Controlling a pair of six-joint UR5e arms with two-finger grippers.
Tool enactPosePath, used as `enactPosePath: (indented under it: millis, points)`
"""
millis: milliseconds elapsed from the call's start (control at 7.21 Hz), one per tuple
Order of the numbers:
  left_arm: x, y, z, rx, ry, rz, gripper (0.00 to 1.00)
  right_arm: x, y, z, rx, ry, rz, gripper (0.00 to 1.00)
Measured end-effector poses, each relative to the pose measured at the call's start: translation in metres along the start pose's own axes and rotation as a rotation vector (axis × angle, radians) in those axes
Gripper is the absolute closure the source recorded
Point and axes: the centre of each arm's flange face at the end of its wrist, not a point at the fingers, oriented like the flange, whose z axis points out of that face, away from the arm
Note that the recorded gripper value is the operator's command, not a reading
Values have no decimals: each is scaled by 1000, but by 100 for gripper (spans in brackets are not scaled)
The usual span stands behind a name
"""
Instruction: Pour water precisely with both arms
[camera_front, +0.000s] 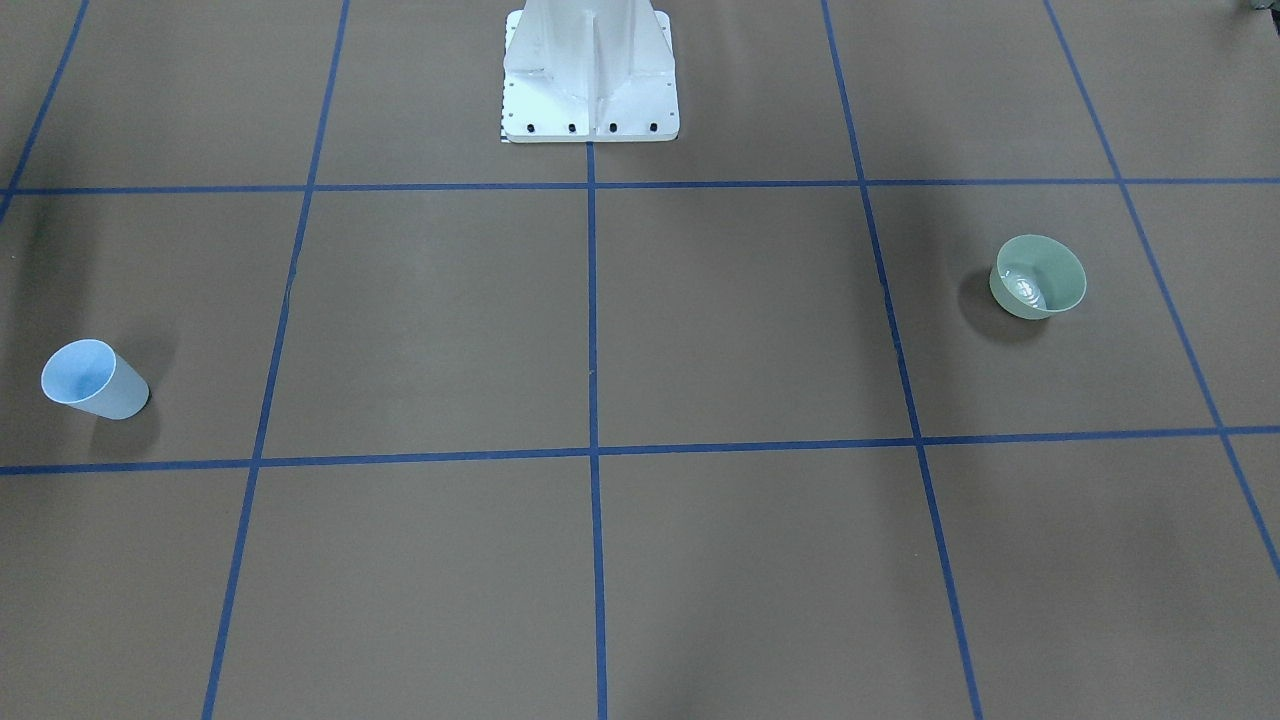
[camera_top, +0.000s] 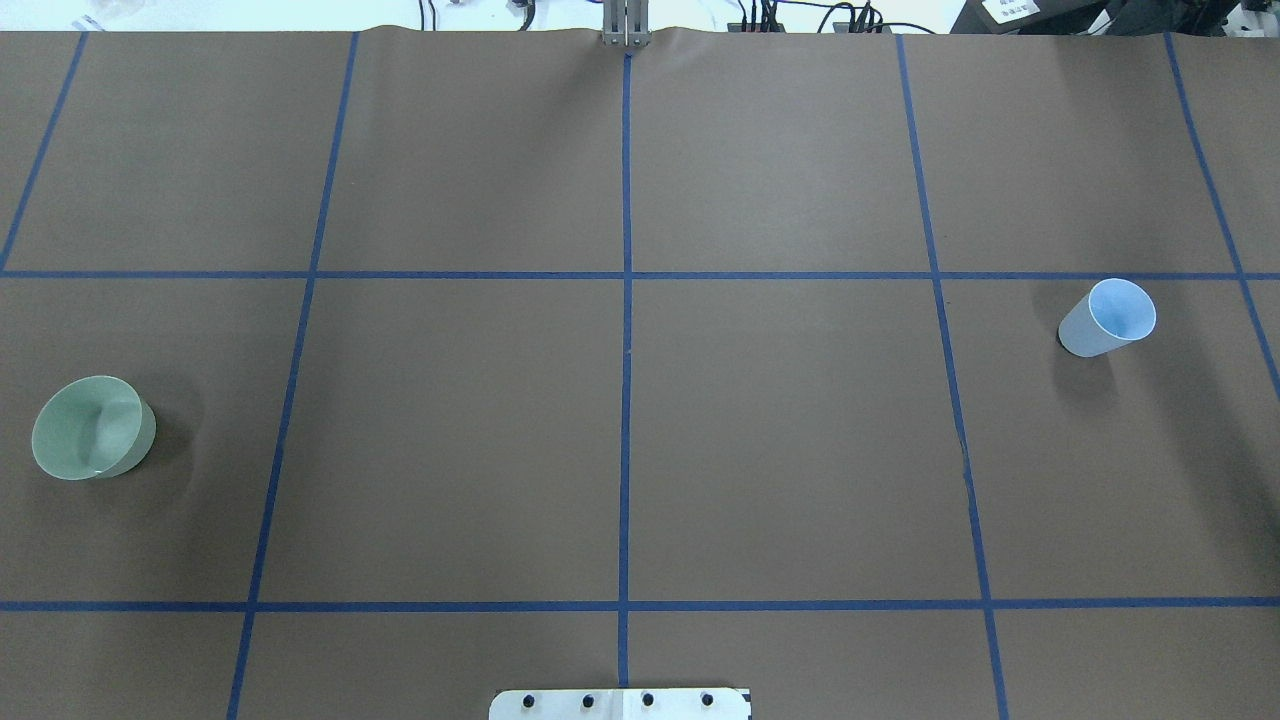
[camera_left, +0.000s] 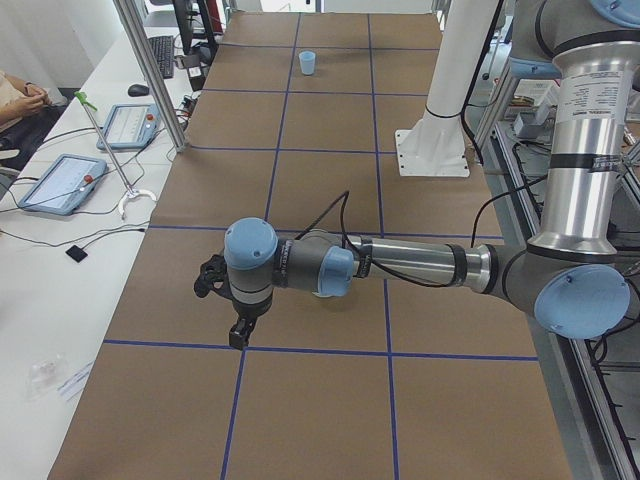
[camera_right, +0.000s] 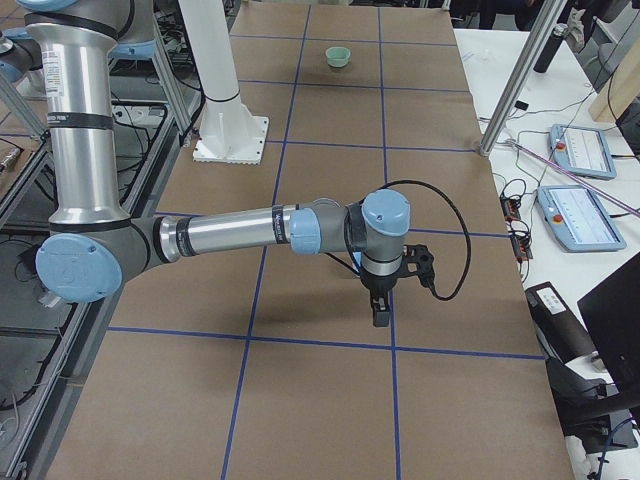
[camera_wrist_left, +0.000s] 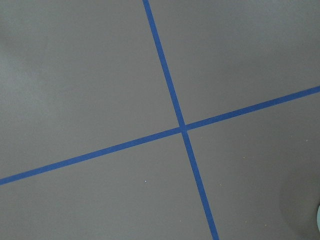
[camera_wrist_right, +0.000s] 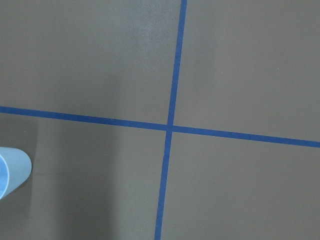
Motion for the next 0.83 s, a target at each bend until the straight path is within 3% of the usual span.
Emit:
enactPosePath:
  millis: [416, 832]
  points:
    - [46, -38, 10, 54, 34, -146, 0, -1, -1, -1, 3, -1, -1, 0]
    - [126, -50, 60, 97, 121, -171, 0, -2, -2, -3, 5, -3, -2, 0]
